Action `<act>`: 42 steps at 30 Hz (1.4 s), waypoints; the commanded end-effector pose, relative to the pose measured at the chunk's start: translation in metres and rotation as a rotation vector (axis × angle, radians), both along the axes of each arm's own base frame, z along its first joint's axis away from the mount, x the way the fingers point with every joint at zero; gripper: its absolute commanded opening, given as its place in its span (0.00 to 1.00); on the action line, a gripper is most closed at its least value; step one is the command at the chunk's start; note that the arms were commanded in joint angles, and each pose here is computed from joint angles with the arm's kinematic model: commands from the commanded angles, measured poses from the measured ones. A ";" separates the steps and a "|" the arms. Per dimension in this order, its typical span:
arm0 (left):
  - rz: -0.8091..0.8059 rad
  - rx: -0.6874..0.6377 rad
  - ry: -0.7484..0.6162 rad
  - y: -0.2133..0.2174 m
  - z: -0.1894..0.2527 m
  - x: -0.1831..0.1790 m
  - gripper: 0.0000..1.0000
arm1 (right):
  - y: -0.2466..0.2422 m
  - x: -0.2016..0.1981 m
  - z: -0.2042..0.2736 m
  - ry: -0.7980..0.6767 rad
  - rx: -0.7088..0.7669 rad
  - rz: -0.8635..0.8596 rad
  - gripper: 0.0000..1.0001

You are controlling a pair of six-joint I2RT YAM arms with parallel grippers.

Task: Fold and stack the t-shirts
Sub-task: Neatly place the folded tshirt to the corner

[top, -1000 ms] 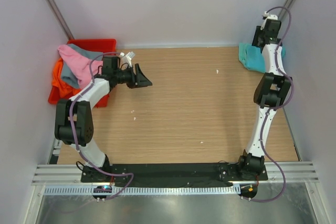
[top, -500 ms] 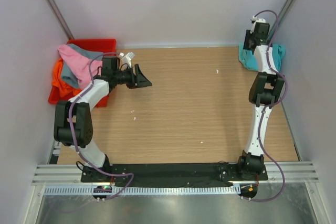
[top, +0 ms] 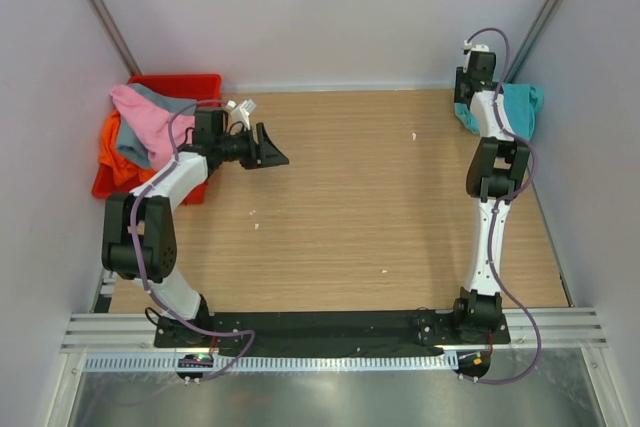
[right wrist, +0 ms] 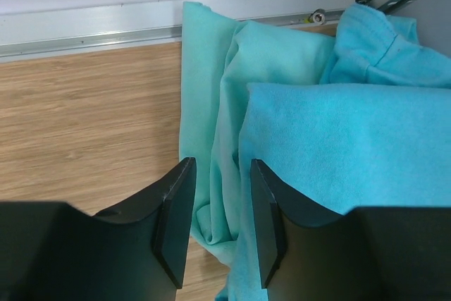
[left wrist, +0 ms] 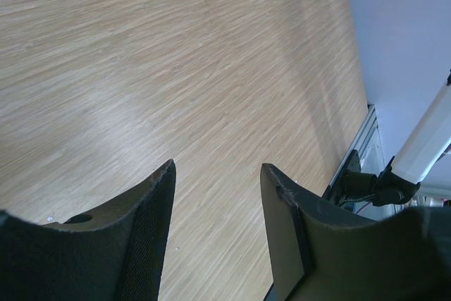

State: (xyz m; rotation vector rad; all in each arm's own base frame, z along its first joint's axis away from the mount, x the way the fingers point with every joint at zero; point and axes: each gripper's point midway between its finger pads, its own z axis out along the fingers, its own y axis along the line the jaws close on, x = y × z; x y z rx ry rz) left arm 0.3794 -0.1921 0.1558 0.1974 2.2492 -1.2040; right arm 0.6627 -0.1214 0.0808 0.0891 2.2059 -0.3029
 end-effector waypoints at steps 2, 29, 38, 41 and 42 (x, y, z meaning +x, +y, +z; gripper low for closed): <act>-0.005 -0.004 -0.077 0.000 0.014 0.005 0.53 | -0.009 0.015 0.040 -0.106 -0.067 -0.031 0.42; -0.002 -0.009 -0.064 -0.001 0.011 0.005 0.54 | -0.024 0.012 0.024 -0.073 -0.175 -0.067 0.36; 0.000 -0.008 -0.058 -0.001 0.008 0.006 0.54 | -0.024 0.013 0.018 -0.063 -0.179 -0.061 0.21; 0.000 -0.008 -0.055 -0.001 0.007 0.006 0.54 | -0.023 0.013 0.018 -0.063 -0.181 -0.056 0.12; 0.001 -0.009 -0.054 0.000 0.007 0.007 0.54 | -0.023 0.013 0.020 -0.067 -0.181 -0.057 0.11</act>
